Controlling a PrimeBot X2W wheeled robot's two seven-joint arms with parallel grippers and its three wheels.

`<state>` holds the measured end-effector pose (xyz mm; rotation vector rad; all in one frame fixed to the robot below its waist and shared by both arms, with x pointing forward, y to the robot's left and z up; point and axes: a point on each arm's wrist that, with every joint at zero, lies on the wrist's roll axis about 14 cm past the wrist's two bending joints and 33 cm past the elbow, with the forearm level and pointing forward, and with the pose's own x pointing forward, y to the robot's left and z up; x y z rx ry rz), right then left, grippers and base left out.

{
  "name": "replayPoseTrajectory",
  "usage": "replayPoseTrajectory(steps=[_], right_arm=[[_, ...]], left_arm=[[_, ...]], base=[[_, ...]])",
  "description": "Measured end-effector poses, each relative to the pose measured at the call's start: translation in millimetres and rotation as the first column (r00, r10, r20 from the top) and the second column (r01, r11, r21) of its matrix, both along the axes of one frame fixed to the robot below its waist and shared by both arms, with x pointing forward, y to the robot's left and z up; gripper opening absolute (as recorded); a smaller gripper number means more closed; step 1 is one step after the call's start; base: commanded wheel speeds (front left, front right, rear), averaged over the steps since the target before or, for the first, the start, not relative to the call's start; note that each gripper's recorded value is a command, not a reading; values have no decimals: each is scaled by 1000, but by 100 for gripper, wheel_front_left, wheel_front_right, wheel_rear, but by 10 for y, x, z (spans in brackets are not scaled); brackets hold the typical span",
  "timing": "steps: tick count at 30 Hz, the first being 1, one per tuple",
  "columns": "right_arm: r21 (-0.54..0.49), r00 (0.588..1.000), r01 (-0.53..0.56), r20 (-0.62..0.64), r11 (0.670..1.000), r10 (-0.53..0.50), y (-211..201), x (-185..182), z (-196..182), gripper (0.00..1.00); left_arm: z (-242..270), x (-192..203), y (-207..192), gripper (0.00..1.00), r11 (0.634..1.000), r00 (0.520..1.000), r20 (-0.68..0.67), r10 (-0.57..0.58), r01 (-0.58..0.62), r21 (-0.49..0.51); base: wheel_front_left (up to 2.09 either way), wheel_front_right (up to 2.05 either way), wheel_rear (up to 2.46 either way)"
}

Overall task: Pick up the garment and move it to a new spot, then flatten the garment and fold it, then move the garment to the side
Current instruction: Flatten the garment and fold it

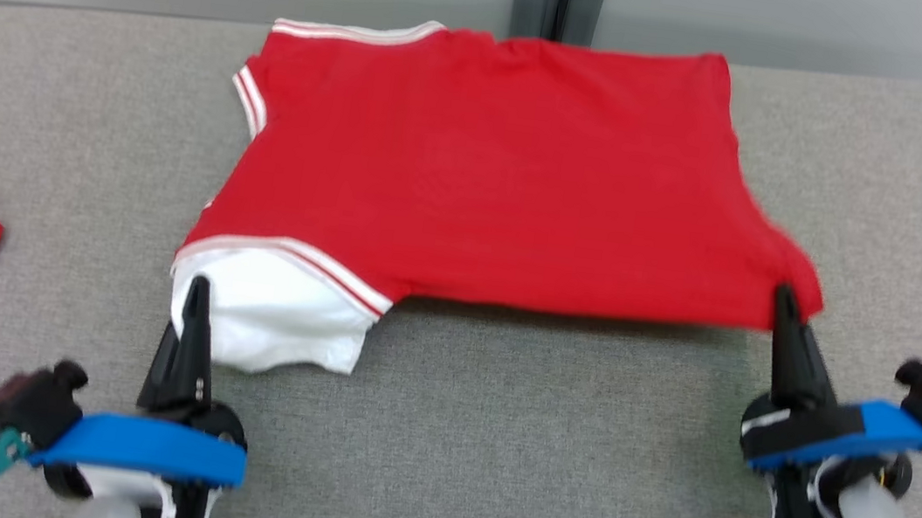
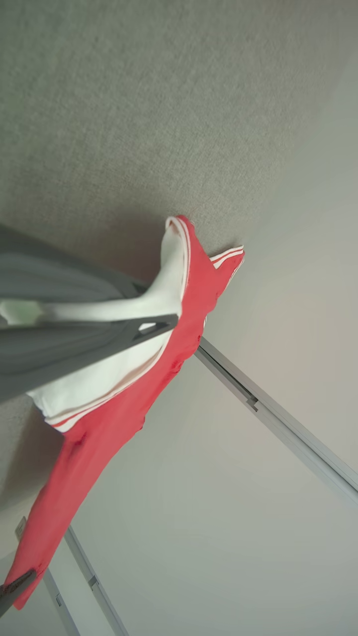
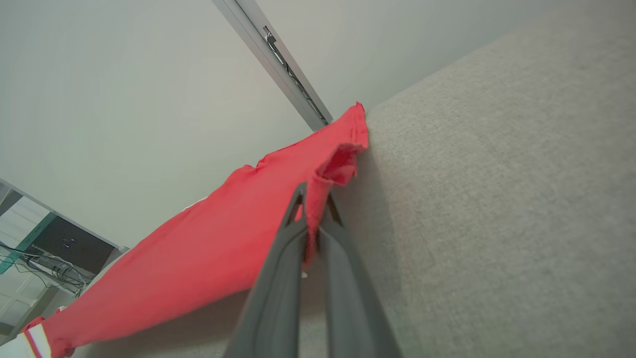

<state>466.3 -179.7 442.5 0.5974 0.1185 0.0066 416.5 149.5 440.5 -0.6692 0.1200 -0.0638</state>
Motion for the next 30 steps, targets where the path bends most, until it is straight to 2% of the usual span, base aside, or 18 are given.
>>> replayPoseTrajectory(steps=[10, 16, 23, 30], right_arm=[[-19, 997, 17, -79, 1000, -18, -89, -774, -230, 0], [-33, 989, 17, -146, 999, -22, -129, -1165, -409, 0], [-21, 989, 30, -145, 999, -32, -133, -1200, -354, 0], [-17, 990, 44, -136, 999, -46, -188, -1137, -279, 0]], left_arm=[[-81, -723, -93, 0, 1000, 999, -53, -8, 8, 3], [-126, -987, -195, 0, 999, 996, -82, -27, 26, -22], [-142, -1020, -277, 0, 998, 993, -97, -61, 57, -38], [2, -851, -357, 0, 992, 993, -63, -96, 91, -86]], base=[[0, 0, 0], [0, 0, 0], [0, 0, 0], [0, 0, 0]])
